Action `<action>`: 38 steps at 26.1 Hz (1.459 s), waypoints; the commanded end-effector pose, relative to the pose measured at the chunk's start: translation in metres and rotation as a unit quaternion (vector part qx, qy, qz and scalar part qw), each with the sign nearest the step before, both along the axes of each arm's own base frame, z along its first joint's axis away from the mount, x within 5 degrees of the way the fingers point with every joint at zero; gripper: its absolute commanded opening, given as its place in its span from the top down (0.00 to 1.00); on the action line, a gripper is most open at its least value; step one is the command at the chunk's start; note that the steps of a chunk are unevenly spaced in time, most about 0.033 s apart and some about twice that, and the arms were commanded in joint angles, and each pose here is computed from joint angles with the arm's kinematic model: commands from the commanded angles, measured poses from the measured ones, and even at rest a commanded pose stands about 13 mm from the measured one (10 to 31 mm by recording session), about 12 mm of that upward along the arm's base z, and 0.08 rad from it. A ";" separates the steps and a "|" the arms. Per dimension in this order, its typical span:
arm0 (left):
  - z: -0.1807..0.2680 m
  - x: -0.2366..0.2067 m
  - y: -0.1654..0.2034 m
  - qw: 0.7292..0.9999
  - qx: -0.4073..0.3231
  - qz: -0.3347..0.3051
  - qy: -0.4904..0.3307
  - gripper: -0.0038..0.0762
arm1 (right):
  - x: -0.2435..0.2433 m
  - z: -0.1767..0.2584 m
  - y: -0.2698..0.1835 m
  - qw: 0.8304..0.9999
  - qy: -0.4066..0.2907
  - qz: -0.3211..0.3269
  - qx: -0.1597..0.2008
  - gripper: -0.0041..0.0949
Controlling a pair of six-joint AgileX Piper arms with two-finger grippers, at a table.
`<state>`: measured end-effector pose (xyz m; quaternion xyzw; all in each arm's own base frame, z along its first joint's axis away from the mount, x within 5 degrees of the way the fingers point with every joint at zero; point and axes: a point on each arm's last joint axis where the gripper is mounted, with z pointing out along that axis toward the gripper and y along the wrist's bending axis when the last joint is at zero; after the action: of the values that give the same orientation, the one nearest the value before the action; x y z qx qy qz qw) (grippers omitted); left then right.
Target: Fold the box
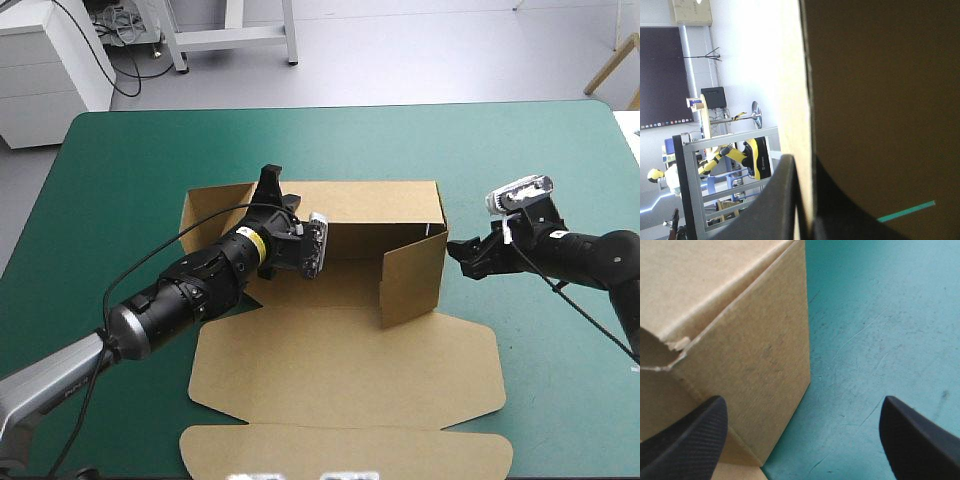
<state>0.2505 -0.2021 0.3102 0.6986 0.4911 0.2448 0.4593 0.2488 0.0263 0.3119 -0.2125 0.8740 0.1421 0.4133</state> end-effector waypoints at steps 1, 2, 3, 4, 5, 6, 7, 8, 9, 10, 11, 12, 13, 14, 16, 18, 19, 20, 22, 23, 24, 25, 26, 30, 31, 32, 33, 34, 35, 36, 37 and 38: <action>-0.004 -0.002 0.002 0.999 -0.006 0.028 0.026 0.96 | -0.005 0.015 0.002 1.000 -0.026 0.011 0.006 0.20; -0.004 -0.002 0.002 0.999 -0.006 0.028 0.026 0.96 | -0.006 0.014 0.002 1.000 -0.023 0.014 0.007 0.20; -0.004 -0.002 0.002 0.999 -0.006 0.028 0.026 0.96 | -0.006 0.014 0.003 1.000 -0.020 0.017 0.008 0.20; -0.004 -0.002 0.002 0.999 -0.006 0.028 0.026 0.96 | -0.007 0.014 0.003 1.000 -0.016 0.022 0.009 0.20; -0.004 -0.002 0.002 0.999 -0.006 0.028 0.026 0.96 | -0.008 0.013 0.004 1.000 -0.012 0.026 0.010 0.20; -0.004 -0.002 0.002 0.999 -0.006 0.028 0.026 0.96 | -0.009 0.013 0.005 0.999 -0.008 0.030 0.012 0.20; -0.004 -0.002 0.002 0.999 -0.006 0.028 0.026 0.96 | -0.009 0.012 0.005 0.999 -0.004 0.035 0.013 0.20; -0.004 -0.002 0.002 0.999 -0.006 0.028 0.026 0.96 | -0.010 0.012 0.006 0.999 0.000 0.039 0.015 0.20; -0.004 -0.002 0.002 0.999 -0.006 0.028 0.026 0.96 | -0.010 0.012 0.006 0.999 0.001 0.040 0.015 0.21; -0.004 -0.002 0.002 0.999 -0.006 0.028 0.026 0.96 | -0.010 0.012 0.006 0.999 0.001 0.040 0.016 0.21; -0.004 -0.002 0.002 0.999 -0.006 0.028 0.026 0.96 | -0.010 0.013 0.006 0.999 0.001 0.039 0.020 0.21; -0.004 -0.002 0.002 0.999 -0.006 0.028 0.026 0.96 | -0.010 0.013 0.007 0.999 -0.003 0.041 0.023 0.21; -0.004 -0.002 0.002 0.999 -0.006 0.028 0.026 0.96 | -0.010 0.014 0.010 0.999 -0.007 0.047 0.024 0.21; -0.004 -0.002 0.002 0.999 -0.006 0.028 0.026 0.96 | -0.011 0.014 0.013 0.998 -0.007 0.055 0.023 0.21; -0.004 -0.002 0.002 0.999 -0.007 0.027 0.026 0.96 | -0.012 0.011 0.024 0.997 -0.012 0.071 0.019 0.21; -0.004 -0.002 0.002 0.999 -0.007 0.027 0.026 0.96 | -0.012 0.007 0.036 0.997 -0.026 0.077 0.010 0.21; -0.004 -0.002 0.002 0.999 -0.006 0.028 0.026 0.96 | -0.012 0.004 0.042 0.996 -0.036 0.076 0.006 0.21; -0.004 -0.002 0.002 0.999 -0.006 0.029 0.027 0.96 | -0.011 0.002 0.047 0.996 -0.048 0.073 0.001 0.21; -0.004 -0.002 0.003 0.999 -0.004 0.031 0.027 0.96 | -0.011 -0.002 0.056 0.995 -0.071 0.063 -0.005 0.23; -0.004 -0.002 0.003 0.999 -0.003 0.033 0.028 0.96 | -0.010 -0.002 0.059 0.995 -0.086 0.054 -0.008 0.24; -0.004 -0.002 0.003 0.999 -0.002 0.034 0.028 0.96 | -0.009 -0.002 0.062 0.994 -0.099 0.049 -0.012 0.26; -0.004 -0.001 0.004 0.999 -0.001 0.035 0.029 0.96 | -0.010 -0.003 0.065 0.993 -0.108 0.049 -0.016 0.27; -0.005 -0.001 0.004 0.999 0.000 0.037 0.029 0.96 | -0.009 -0.002 0.067 0.992 -0.119 0.046 -0.018 0.29; -0.005 -0.001 0.005 0.999 -0.002 0.042 0.032 0.96 | -0.009 0.000 0.070 0.989 -0.138 0.042 -0.026 0.40; -0.005 -0.001 0.005 0.999 -0.002 0.042 0.032 0.96 | -0.009 0.000 0.070 0.989 -0.136 0.048 -0.030 0.48; -0.005 -0.001 0.005 0.999 -0.002 0.042 0.032 0.96 | -0.010 -0.001 0.071 0.989 -0.134 0.050 -0.030 0.52; -0.005 -0.001 0.005 0.999 -0.002 0.042 0.032 0.96 | -0.011 -0.001 0.071 0.990 -0.129 0.056 -0.031 0.61; -0.005 -0.001 0.005 0.999 -0.002 0.042 0.032 0.96 | -0.011 -0.002 0.072 0.990 -0.125 0.060 -0.030 0.64; -0.005 -0.001 0.004 0.999 -0.003 0.040 0.032 0.96 | -0.013 -0.003 0.073 0.990 -0.117 0.068 -0.029 0.70; -0.005 -0.001 0.004 0.999 -0.004 0.039 0.031 0.96 | -0.014 -0.004 0.074 0.991 -0.110 0.076 -0.028 0.74; -0.004 -0.002 0.003 0.999 -0.007 0.036 0.030 0.96 | -0.016 -0.006 0.075 0.991 -0.101 0.088 -0.031 0.80; -0.004 -0.002 0.003 0.999 -0.010 0.037 0.031 0.96 | -0.016 -0.006 0.075 0.990 -0.097 0.093 -0.033 0.85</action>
<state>0.2515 -0.2007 0.3089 0.6961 0.4998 0.2487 0.4514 0.2408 0.0947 0.2914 -0.2974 0.8224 0.1011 0.4743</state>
